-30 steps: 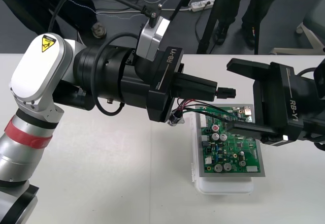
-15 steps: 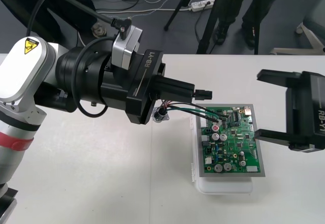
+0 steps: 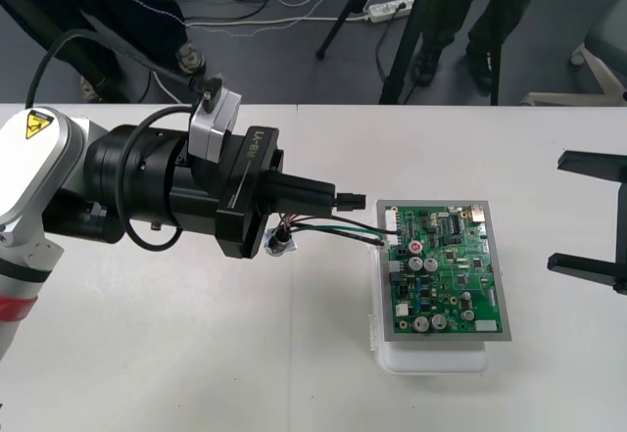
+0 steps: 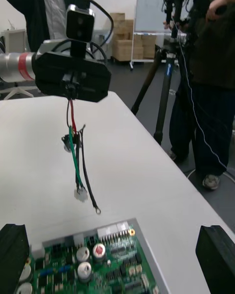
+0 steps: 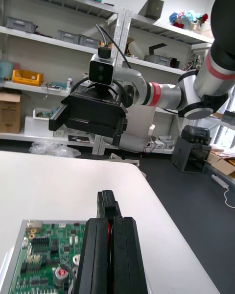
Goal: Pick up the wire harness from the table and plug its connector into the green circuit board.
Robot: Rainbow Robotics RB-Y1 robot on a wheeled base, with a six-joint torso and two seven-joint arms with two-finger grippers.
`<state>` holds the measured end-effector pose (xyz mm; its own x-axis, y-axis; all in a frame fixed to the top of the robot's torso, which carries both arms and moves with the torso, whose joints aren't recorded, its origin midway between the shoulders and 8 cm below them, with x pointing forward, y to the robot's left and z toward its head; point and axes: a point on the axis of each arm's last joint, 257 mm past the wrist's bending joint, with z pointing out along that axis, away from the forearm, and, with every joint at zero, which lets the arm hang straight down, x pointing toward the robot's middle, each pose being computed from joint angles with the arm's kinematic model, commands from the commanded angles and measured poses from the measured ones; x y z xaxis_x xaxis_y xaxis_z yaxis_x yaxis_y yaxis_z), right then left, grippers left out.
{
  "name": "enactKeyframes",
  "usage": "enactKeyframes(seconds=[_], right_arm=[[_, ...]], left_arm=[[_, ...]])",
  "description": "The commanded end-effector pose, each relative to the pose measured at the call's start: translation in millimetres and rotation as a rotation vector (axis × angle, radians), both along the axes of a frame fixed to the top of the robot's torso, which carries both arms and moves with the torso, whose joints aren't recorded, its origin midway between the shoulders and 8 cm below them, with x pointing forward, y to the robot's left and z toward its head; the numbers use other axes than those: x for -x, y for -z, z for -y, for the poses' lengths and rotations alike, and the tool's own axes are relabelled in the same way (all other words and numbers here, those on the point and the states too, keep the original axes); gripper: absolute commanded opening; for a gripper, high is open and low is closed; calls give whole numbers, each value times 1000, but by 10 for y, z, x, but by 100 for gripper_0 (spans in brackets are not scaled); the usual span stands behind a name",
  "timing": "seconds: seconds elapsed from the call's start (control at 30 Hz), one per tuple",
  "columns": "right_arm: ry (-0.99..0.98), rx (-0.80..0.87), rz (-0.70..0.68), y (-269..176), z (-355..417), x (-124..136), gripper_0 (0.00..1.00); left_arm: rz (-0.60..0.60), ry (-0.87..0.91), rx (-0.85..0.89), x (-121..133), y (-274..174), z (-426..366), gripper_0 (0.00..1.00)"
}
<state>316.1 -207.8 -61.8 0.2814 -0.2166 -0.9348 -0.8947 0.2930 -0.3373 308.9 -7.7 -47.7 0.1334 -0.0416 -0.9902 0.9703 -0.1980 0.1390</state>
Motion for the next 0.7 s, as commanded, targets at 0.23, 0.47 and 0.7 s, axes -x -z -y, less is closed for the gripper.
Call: enactKeyframes(seconds=[0.23, 0.47, 0.7], right_arm=[[115, 366, -18, 577, 762, -152, 100], [170, 583, -69, 996, 1162, -214, 100], [193, 706, -130, 1300, 1368, -197, 100]], left_arm=[[62, -55, -69, -46, 363, -228, 0], [53, -71, -91, -41, 561, -292, 0], [66, -60, -83, -89, 832, -384, 0]])
